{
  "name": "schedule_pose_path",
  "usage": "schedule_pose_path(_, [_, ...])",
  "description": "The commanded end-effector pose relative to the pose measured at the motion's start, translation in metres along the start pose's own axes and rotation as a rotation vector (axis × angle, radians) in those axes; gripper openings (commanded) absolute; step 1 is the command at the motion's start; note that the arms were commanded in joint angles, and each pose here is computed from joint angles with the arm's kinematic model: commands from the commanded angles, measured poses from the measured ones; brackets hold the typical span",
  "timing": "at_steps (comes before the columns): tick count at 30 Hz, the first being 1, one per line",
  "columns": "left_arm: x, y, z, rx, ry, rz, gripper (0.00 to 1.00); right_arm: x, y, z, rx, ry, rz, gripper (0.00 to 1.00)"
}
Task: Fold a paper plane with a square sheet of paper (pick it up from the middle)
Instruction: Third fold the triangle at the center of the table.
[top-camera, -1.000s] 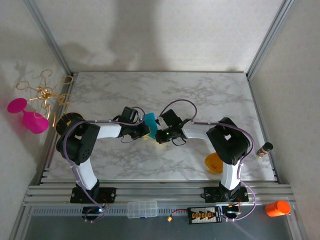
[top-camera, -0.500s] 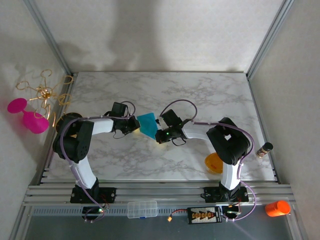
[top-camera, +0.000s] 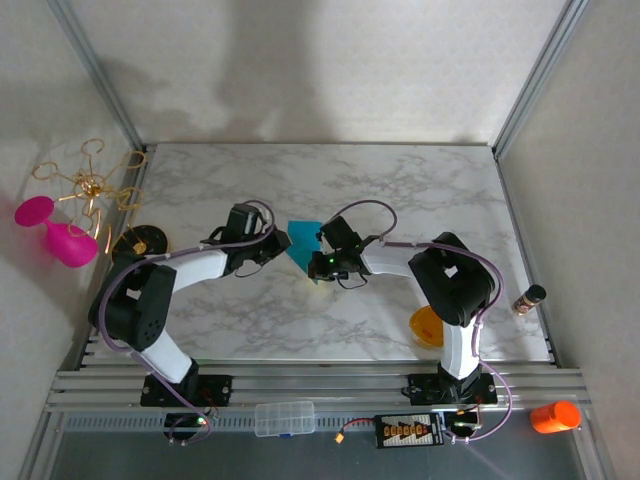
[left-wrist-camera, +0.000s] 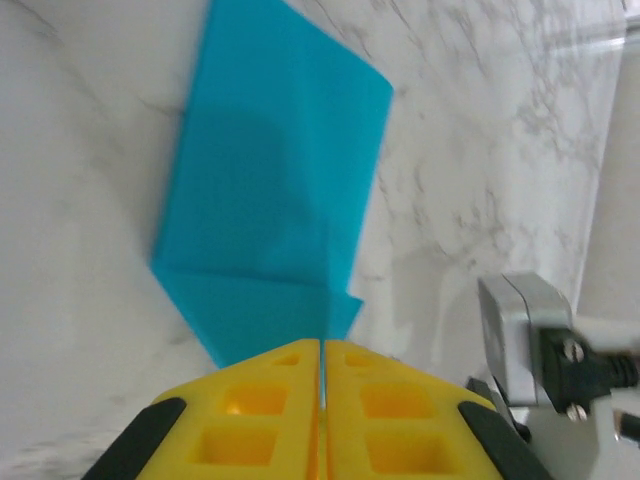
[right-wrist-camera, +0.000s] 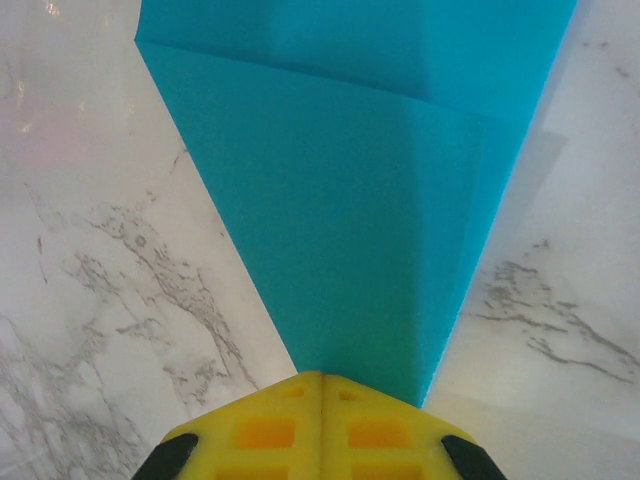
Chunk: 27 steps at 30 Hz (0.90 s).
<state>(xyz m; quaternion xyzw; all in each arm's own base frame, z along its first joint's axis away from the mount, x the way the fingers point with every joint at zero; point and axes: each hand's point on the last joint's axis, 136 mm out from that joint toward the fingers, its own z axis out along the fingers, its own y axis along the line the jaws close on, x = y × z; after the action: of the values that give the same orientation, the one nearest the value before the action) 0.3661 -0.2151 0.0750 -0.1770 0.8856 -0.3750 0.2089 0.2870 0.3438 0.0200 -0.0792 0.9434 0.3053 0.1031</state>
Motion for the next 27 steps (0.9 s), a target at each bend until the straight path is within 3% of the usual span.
schedule_pose_path(1, [0.006,-0.005,0.015,0.023,-0.005,-0.016,0.1,0.002,-0.003,0.005,0.008,0.01,0.059,0.0])
schedule_pose_path(13, [0.004,0.034,0.046,-0.169,0.013,0.046,0.07,-0.001,-0.003,-0.001,0.01,-0.017,0.043,0.0])
schedule_pose_path(20, [0.014,0.056,0.049,-0.243,0.051,0.047,0.06,-0.03,0.041,-0.025,-0.122,-0.112,-0.066,0.02])
schedule_pose_path(27, [0.016,0.058,0.047,-0.256,0.054,0.053,0.06,-0.041,0.039,-0.008,-0.1,-0.111,-0.062,0.01])
